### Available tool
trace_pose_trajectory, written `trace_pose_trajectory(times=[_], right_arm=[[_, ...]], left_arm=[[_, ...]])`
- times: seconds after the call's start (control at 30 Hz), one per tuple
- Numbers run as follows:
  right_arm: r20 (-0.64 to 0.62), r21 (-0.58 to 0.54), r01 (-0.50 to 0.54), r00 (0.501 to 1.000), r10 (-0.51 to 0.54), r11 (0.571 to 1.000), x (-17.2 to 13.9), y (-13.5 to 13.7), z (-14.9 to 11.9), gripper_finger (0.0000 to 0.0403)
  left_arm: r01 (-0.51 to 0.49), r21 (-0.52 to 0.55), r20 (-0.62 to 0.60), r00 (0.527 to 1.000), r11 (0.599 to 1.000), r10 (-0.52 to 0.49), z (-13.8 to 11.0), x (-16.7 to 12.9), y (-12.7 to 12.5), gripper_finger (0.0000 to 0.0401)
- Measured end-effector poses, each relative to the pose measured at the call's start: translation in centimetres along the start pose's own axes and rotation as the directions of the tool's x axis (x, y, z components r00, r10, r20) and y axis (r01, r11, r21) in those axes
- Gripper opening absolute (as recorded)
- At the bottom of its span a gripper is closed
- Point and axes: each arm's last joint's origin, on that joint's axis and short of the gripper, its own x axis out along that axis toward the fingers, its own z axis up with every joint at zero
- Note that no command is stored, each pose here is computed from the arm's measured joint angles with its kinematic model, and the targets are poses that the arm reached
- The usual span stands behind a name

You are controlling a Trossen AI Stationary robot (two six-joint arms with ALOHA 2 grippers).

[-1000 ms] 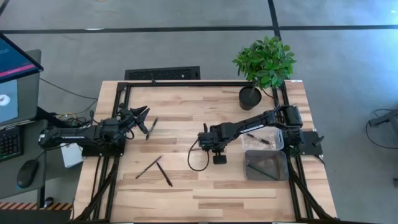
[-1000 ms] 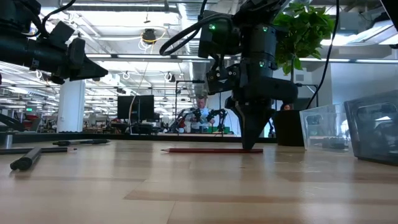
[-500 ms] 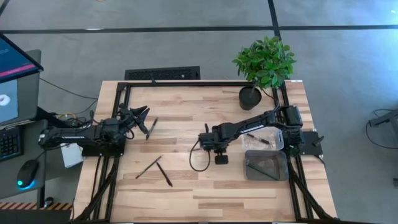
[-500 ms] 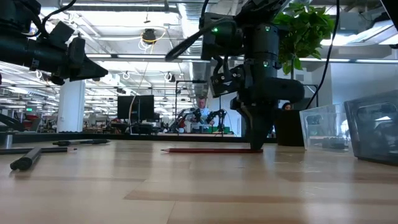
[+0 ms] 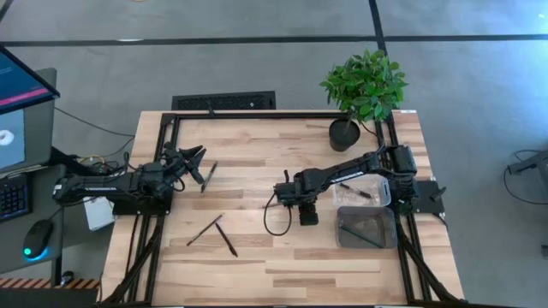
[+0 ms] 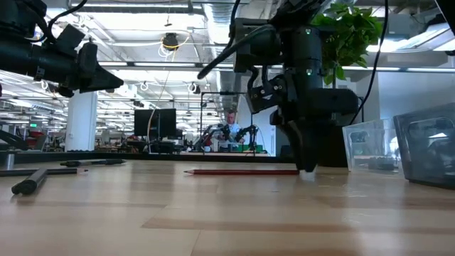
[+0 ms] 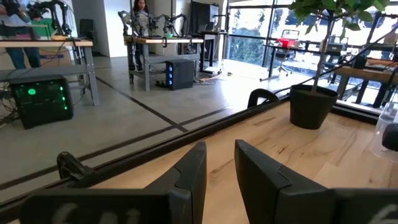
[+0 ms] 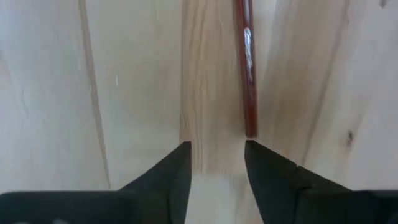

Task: Sort pens & pencils
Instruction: Put the brown pencil into the black transparent bin

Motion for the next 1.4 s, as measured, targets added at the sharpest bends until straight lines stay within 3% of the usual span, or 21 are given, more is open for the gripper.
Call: trace_pose_trajectory(times=[0.2,0.37,0.57,1.0,1.4], right_arm=[[-0.002,-0.054,0.001,1.000,-0.001,0.999,-1.0,0.0,0.3,0.0197],[0.105,-0.151,0.024,0.994,-0.009,0.988,-1.6,-0.3,1.5,0.0200],[0.207,-0.151,0.048,0.978,-0.015,0.987,-1.8,-1.2,2.5,0.0192],[0.232,-0.145,0.007,0.972,0.027,0.989,-1.8,-1.7,2.7,0.0176],[0.170,-0.144,-0.009,0.985,0.034,0.990,1.3,-1.8,3.4,0.0156]], left_arm=[[0.000,0.000,0.000,1.000,1.000,0.000,0.0,0.0,0.0,0.0073],[0.000,0.001,0.000,1.000,1.000,0.000,0.0,0.0,0.0,0.0073],[0.000,0.001,0.000,1.000,1.000,0.000,0.0,0.0,0.0,0.0073],[0.000,0.001,0.000,1.000,1.000,0.000,0.0,0.0,0.0,0.0073],[-0.002,0.006,-0.005,1.000,1.000,0.002,-0.1,0.0,0.0,0.0073]])
